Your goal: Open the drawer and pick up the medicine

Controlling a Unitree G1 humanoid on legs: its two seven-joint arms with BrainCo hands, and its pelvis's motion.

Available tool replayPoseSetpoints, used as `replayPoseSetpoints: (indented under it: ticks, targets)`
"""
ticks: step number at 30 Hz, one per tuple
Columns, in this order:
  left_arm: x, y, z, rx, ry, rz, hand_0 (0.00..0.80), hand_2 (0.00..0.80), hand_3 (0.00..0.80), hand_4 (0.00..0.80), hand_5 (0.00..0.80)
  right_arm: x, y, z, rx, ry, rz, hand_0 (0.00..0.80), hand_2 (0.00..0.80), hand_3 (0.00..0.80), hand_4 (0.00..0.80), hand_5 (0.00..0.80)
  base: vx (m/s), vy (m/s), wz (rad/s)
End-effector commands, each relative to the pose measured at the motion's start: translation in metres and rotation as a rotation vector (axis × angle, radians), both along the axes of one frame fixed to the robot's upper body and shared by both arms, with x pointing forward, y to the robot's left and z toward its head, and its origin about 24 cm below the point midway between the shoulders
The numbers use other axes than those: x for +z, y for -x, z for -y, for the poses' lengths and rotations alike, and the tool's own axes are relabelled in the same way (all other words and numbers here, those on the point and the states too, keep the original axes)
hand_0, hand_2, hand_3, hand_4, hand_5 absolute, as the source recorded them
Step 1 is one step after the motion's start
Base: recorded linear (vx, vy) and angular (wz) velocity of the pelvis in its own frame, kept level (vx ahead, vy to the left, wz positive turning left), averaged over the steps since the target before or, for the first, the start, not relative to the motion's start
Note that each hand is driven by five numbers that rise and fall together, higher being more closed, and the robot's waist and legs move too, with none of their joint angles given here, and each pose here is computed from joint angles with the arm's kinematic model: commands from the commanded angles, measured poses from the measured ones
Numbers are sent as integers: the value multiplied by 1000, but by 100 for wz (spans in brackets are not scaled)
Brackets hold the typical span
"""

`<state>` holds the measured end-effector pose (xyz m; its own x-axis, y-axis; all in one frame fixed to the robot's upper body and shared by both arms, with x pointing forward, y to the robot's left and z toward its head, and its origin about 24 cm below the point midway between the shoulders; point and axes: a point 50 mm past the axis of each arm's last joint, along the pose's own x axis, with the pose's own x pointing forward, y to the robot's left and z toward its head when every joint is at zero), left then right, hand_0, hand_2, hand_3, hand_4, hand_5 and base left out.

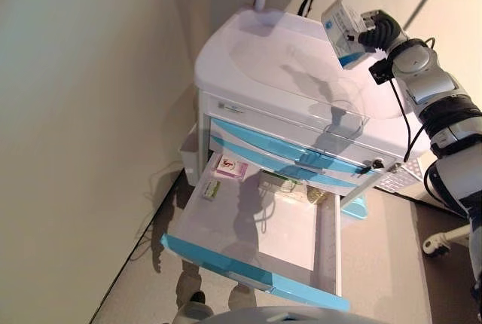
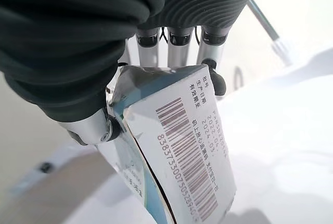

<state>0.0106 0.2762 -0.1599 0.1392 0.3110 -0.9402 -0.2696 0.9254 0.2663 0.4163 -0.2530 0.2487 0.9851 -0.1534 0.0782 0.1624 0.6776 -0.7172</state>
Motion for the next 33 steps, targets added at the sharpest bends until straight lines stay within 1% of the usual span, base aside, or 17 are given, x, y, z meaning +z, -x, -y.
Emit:
replayPoseSetpoints:
  ticks: [1,2,3,4,6,7,8,12,16,17,18,21,22,23,25,33]
  targets:
    - [5,-4,-16,-7,-57,-23,0,0,0,0,0,60,4,2,-71,116,158,800,800,800,800,800,22,-9,26]
    - [6,-4,-17,-13,-62,-24,0,0,0,0,0,58,5,8,-114,178,129,800,800,800,800,800,13,-2,15]
    - [6,-5,-18,-16,-64,-24,0,0,0,0,0,59,4,6,-117,192,129,800,800,800,800,800,16,-5,12]
    - [7,-8,-19,-24,-73,-19,0,0,0,0,0,59,5,10,-159,263,106,800,800,800,800,800,6,-6,7]
    - [6,-12,-17,-42,-69,-13,0,0,0,0,0,56,4,10,-178,353,73,800,800,800,800,800,8,-4,14]
    - [6,-12,-17,-42,-69,-13,0,0,0,0,0,56,4,10,-178,353,73,800,800,800,800,800,7,0,17]
    - [6,-14,-17,-49,-71,-9,0,0,0,0,0,53,4,10,-190,403,52,800,800,800,800,800,7,3,16]
    - [6,-17,-15,-58,-67,-5,0,0,0,0,0,41,2,8,-172,407,34,800,800,800,800,800,11,0,5]
    - [6,-22,-13,-60,-64,19,0,0,0,0,0,30,0,6,-152,457,-17,800,800,800,800,800,3,-1,4]
    - [5,-23,-13,-61,-63,20,0,0,0,0,0,28,-1,4,-142,463,-18,656,656,656,656,656,4,1,12]
    - [5,-23,-13,-62,-62,22,0,0,0,0,0,25,-1,5,-140,460,-28,640,640,640,640,640,3,2,7]
    - [5,-23,-11,-67,-56,19,0,0,0,0,0,19,-2,3,-135,491,-54,671,671,671,671,671,2,1,2]
    - [5,-23,-11,-64,-56,20,0,0,0,0,0,18,-2,3,-136,497,-59,700,700,700,700,700,0,0,0]
    - [5,-23,-11,-64,-56,20,0,0,0,0,0,18,-2,3,-136,497,-59,709,709,709,709,709,0,0,0]
    - [5,-26,-11,-68,-54,29,0,0,0,0,0,13,-2,2,-125,511,-77,800,800,800,800,800,0,0,0]
    - [3,-27,-7,-79,-40,26,0,0,0,0,0,-7,-4,-5,-87,498,-119,800,800,800,800,800,0,0,0]
